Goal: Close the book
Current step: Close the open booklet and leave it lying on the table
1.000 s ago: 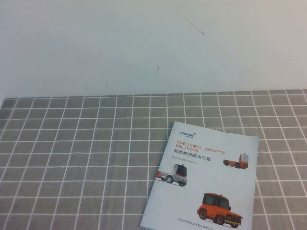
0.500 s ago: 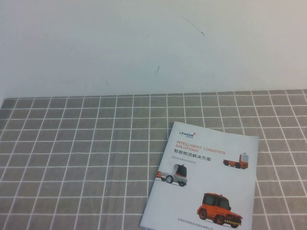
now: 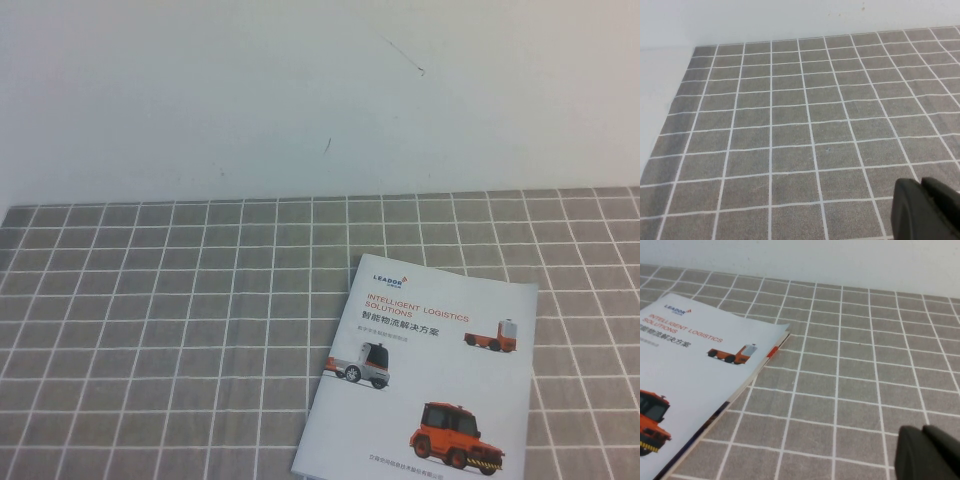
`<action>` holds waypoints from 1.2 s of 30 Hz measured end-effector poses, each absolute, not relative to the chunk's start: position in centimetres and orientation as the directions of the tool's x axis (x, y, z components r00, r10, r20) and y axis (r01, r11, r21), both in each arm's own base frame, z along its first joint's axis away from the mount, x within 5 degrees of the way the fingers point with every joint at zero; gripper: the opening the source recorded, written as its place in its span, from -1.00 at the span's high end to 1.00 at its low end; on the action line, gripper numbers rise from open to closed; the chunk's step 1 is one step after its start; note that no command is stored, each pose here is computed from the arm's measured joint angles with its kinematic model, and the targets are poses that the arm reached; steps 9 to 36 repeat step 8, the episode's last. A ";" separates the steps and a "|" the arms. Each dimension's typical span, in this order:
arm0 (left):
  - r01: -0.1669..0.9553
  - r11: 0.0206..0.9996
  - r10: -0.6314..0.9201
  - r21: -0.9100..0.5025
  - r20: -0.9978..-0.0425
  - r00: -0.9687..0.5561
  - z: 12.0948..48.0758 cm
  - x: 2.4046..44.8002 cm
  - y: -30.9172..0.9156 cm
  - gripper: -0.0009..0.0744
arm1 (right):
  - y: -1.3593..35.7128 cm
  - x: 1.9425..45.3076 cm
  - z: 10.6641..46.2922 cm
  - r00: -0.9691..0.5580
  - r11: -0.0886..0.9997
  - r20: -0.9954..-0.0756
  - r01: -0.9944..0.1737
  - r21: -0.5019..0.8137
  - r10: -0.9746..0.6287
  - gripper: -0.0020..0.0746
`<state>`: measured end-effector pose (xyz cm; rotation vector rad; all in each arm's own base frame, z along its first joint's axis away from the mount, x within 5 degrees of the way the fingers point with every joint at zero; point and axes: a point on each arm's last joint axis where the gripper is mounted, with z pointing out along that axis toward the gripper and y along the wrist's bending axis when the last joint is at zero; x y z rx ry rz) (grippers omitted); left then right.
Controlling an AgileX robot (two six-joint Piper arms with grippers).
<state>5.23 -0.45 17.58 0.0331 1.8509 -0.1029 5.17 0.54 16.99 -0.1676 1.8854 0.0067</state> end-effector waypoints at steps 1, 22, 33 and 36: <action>0.076 0.996 -0.031 -0.054 -0.960 -0.279 17.6 5.2 -0.5 0.99 | 0.5 5.2 17.0 -0.306 0.990 -0.945 -0.119 -0.079 -0.113 0.95; 0.074 0.996 -0.031 -0.054 -0.960 -0.279 17.6 5.2 -0.4 0.99 | 0.5 5.2 17.0 -0.306 0.990 -0.945 -0.119 -0.079 -0.112 0.95; 0.074 0.996 -0.031 -0.054 -0.960 -0.279 17.6 5.2 -0.4 0.99 | 0.5 5.2 17.0 -0.306 0.990 -0.945 -0.119 -0.079 -0.112 0.95; 0.074 0.996 -0.031 -0.054 -0.960 -0.279 17.6 5.2 -0.4 0.99 | 0.5 5.2 17.0 -0.306 0.990 -0.945 -0.119 -0.079 -0.112 0.95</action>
